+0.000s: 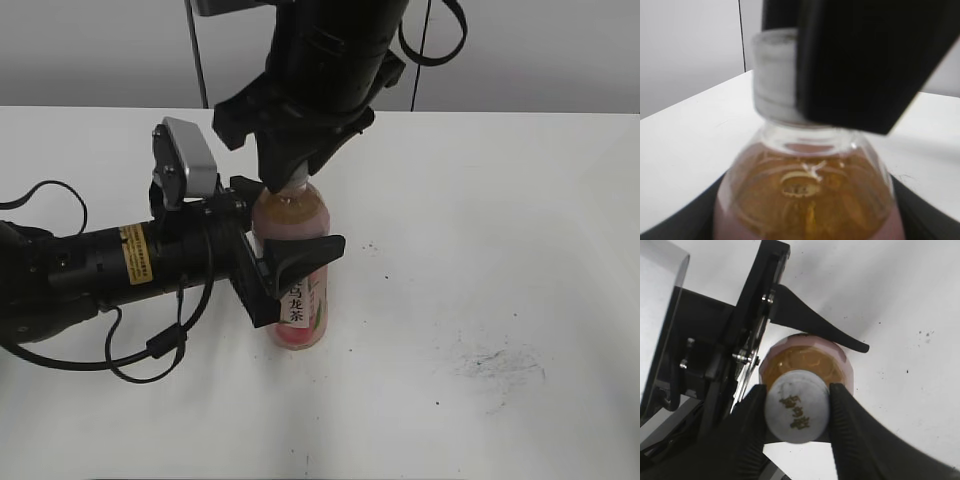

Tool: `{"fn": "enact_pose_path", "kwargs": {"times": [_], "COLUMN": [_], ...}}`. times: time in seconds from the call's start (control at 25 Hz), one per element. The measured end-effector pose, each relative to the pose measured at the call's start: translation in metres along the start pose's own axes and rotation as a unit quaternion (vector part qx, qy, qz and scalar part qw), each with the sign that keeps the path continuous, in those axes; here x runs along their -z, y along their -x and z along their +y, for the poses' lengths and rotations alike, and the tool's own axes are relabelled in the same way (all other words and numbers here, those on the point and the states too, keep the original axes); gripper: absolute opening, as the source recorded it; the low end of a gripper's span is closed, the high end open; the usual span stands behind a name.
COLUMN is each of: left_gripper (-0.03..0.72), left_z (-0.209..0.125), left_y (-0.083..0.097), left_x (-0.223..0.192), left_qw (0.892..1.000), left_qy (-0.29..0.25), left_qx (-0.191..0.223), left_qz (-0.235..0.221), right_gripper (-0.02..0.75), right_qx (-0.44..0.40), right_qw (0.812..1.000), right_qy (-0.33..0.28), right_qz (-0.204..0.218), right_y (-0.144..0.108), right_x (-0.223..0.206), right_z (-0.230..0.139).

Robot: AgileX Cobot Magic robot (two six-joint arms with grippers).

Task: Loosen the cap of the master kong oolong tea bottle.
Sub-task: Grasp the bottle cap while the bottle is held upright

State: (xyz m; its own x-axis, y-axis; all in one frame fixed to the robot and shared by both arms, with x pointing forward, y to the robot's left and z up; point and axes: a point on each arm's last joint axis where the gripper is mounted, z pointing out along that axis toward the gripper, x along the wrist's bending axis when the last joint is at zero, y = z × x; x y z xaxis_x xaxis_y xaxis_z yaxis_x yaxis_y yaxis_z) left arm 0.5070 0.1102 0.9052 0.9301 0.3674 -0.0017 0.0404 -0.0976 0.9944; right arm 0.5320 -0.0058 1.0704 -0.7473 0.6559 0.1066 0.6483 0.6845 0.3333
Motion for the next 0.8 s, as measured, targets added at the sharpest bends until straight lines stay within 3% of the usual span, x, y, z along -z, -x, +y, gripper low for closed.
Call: {"fn": "enact_pose_path", "kwargs": {"times": [0.8], "left_gripper": [0.446], "left_z": [0.0], "left_y": [0.001], "left_x": [-0.0002], "left_qw": [1.0], "left_qy": [0.0], "left_qx": [-0.005], "left_qz": [-0.005], "right_gripper": [0.295], "right_qx": [0.077], "right_qw": [0.997], "right_qy": [-0.007], "right_qz": [0.006], "right_y": [-0.0012], "right_x": [0.0016], "right_z": [-0.0009]}}
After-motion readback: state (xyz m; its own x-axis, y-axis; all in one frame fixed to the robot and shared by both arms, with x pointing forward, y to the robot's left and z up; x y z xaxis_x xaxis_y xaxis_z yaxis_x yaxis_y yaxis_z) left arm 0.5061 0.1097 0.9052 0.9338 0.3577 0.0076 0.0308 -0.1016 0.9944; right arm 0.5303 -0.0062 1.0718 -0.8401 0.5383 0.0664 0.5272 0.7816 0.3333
